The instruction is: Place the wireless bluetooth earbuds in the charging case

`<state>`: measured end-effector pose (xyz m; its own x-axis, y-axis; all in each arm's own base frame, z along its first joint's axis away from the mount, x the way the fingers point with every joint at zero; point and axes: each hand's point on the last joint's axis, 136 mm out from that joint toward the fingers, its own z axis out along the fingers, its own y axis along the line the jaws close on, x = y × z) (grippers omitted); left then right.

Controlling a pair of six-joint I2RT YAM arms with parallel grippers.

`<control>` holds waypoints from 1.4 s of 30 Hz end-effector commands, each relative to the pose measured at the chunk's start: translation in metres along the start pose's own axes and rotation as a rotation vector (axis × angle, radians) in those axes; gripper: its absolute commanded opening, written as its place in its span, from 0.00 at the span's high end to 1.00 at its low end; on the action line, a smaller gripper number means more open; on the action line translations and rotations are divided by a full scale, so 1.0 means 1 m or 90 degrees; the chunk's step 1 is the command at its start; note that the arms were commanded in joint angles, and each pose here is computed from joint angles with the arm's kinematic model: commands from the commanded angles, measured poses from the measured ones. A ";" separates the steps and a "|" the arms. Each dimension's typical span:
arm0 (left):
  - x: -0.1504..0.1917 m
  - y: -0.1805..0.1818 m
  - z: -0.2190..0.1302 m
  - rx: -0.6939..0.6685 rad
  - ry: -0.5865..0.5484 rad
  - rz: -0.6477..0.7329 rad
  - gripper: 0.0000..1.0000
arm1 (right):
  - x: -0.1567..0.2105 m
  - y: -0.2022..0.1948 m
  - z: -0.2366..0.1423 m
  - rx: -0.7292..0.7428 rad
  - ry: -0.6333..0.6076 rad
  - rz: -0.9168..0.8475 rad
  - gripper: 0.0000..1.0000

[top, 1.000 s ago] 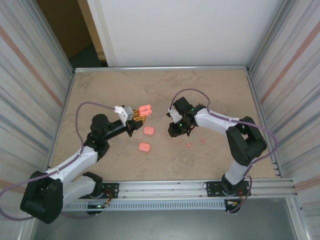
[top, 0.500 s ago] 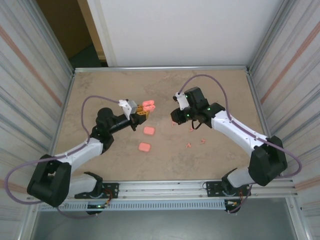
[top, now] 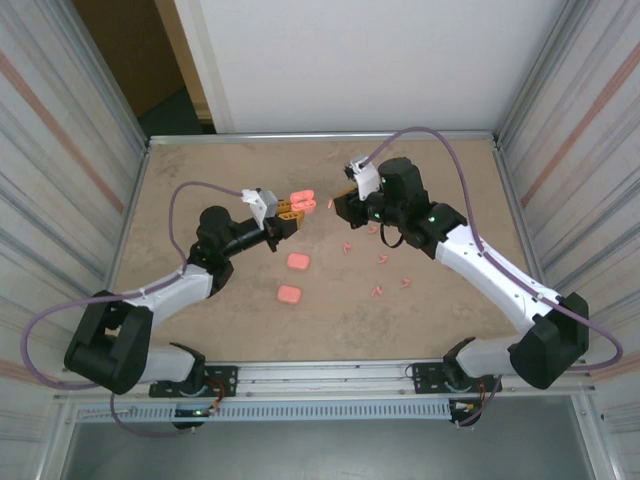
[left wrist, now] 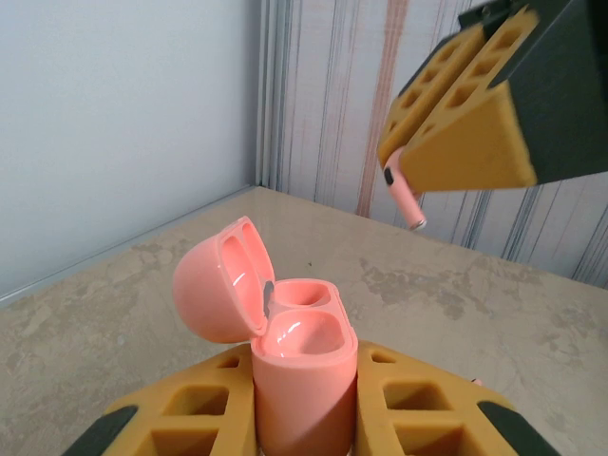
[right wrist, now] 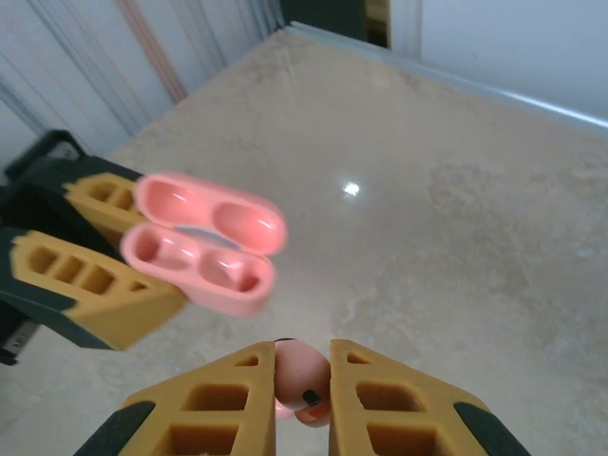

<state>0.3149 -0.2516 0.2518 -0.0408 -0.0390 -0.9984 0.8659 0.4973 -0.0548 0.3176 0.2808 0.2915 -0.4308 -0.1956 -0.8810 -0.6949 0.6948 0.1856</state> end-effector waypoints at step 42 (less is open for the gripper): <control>-0.019 -0.012 -0.001 0.030 -0.049 0.028 1.00 | -0.037 0.053 0.037 -0.011 -0.057 -0.130 0.83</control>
<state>0.3113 -0.2544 0.2640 0.0027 -0.0710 -0.9975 0.8766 0.4801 -0.0318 0.3144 0.3455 0.3024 -0.2749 -0.2731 -0.9219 -0.7699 0.6369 0.0409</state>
